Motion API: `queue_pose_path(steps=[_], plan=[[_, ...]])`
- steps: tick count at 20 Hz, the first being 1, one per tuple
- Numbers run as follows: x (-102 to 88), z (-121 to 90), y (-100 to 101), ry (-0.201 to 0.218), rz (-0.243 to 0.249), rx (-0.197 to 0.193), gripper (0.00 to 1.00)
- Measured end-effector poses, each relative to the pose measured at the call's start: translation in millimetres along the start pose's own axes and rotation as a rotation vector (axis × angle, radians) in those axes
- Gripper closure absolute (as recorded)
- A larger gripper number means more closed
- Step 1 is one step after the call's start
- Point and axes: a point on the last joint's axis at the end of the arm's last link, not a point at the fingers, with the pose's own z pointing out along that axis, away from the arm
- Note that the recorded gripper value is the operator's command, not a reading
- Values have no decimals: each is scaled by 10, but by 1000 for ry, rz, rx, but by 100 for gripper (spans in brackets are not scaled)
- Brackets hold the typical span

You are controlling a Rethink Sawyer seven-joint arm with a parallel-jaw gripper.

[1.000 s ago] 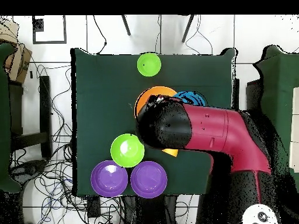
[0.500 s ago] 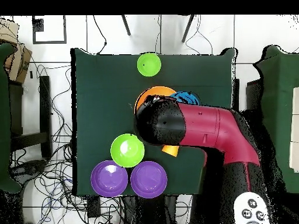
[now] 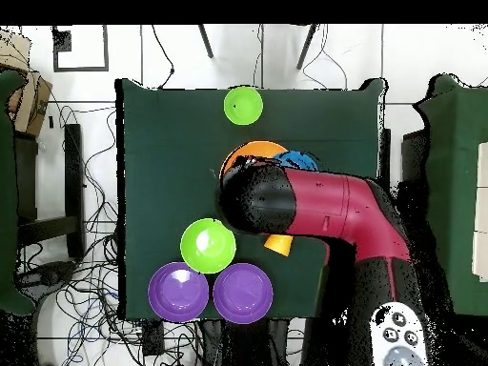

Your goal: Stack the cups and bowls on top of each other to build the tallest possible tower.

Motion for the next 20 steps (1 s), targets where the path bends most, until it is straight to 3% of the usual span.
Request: queue_pose_path(steps=[12,20], plan=[[95,260,62,-1,13,7,100],[174,412,130,24,21,8,100]])
